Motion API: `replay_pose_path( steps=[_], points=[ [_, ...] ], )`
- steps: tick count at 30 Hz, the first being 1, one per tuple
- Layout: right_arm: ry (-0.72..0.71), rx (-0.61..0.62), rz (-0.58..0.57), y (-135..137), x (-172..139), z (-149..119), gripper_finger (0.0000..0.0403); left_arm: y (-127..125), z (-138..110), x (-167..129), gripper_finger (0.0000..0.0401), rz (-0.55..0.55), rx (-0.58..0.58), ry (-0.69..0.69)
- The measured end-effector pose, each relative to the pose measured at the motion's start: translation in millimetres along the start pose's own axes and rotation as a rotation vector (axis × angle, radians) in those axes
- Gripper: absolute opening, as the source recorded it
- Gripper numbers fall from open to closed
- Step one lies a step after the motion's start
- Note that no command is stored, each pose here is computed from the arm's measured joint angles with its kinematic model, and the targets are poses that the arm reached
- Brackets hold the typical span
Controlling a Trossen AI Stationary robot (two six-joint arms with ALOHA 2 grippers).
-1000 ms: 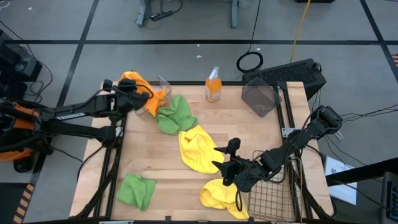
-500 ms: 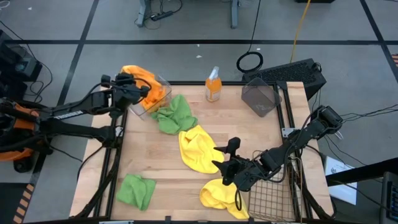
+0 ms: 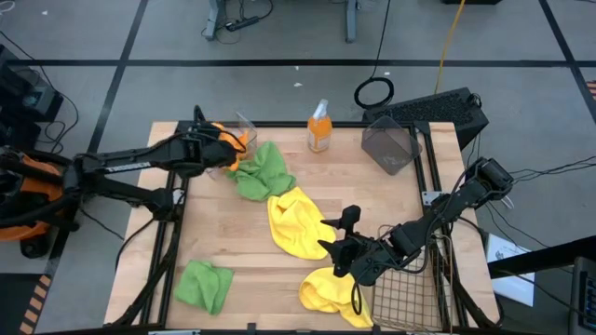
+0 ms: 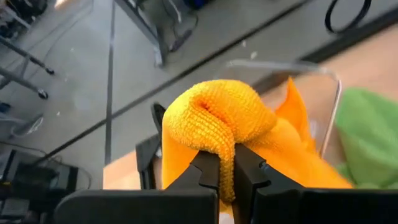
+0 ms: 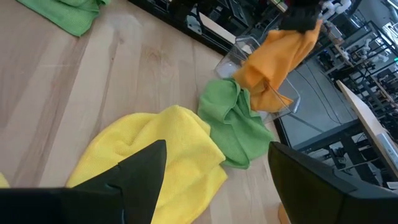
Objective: Sort microfiber towel by color & place in baskets
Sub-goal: Put the orange microfiber cloth into the transparent bin
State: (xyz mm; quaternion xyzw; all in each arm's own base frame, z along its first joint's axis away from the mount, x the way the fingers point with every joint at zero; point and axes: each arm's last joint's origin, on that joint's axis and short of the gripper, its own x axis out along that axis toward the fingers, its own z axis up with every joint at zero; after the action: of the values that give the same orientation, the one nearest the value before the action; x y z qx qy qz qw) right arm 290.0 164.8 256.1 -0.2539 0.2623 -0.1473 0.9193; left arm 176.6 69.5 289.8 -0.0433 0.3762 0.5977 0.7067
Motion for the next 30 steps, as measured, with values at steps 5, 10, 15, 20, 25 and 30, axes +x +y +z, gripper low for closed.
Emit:
replay_pose_path(
  steps=[5,10,15,20,25,30],
  points=[
    [0.0,0.0,0.001,0.0,0.0,0.0,0.0274,-14.4,-0.1,13.2,0.0022,0.061,0.053,0.027],
    [0.0,-0.005,0.025,0.7,0.0,-0.1,0.0274,-14.5,2.2,28.5,0.0025,0.076,0.048,0.099],
    [0.005,-0.038,0.025,0.3,0.6,-0.7,0.0274,-2.3,11.5,49.6,0.0027,-0.002,0.081,0.207],
    [0.012,-0.083,0.004,-5.8,7.5,-0.2,0.0274,16.6,27.1,77.3,0.0028,-0.19,0.068,0.265],
    [0.043,-0.1,-0.043,-21.2,23.7,-1.4,0.0274,33.6,26.0,108.7,0.0028,-0.217,0.054,0.37],
    [-0.002,-0.016,0.055,-48.7,53.5,2.1,0.0274,28.3,19.8,130.7,0.0029,-0.255,0.07,0.473]
  ],
)
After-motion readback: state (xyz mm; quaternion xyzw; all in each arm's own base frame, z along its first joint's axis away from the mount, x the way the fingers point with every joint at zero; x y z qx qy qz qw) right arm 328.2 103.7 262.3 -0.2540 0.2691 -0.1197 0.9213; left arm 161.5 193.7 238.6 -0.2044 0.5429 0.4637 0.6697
